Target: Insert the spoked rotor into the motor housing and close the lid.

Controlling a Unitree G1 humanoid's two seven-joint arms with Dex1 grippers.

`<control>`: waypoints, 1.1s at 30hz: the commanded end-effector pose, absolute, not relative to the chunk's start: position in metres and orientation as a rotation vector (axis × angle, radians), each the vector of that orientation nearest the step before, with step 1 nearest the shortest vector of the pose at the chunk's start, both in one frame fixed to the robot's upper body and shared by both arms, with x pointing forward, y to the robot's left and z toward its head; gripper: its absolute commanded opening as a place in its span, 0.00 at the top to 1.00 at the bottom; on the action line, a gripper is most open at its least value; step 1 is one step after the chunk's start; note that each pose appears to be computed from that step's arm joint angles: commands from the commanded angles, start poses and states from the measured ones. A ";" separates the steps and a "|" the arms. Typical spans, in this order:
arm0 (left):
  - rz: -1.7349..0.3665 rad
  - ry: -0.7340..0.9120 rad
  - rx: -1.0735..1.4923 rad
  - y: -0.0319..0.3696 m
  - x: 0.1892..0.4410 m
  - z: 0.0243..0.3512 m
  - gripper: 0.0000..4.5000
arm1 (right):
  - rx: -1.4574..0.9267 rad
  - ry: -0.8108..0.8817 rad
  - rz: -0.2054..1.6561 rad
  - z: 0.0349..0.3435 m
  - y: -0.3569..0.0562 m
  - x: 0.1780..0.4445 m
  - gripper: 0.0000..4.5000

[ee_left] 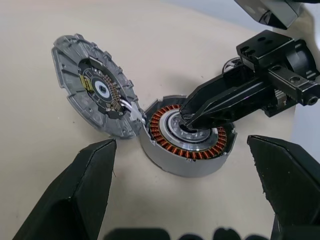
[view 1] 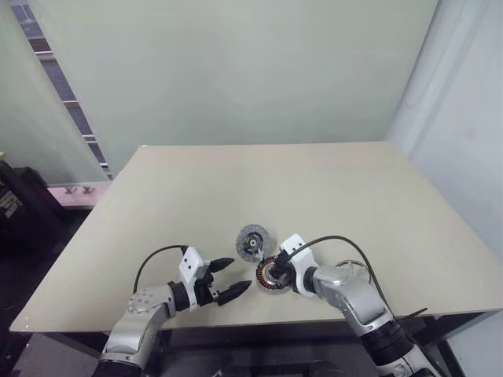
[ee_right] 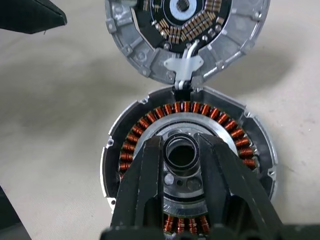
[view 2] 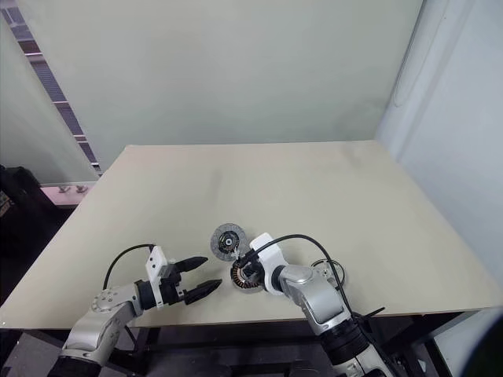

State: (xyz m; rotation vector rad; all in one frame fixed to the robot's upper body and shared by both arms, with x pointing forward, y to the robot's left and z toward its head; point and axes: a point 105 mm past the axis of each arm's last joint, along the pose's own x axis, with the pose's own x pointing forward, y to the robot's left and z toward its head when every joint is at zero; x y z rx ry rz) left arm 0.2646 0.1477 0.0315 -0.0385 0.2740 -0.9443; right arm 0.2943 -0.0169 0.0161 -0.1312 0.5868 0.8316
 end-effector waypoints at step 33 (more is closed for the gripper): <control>-0.970 0.225 0.007 0.140 0.266 0.042 0.00 | -0.161 0.569 0.842 0.016 -0.016 0.297 0.84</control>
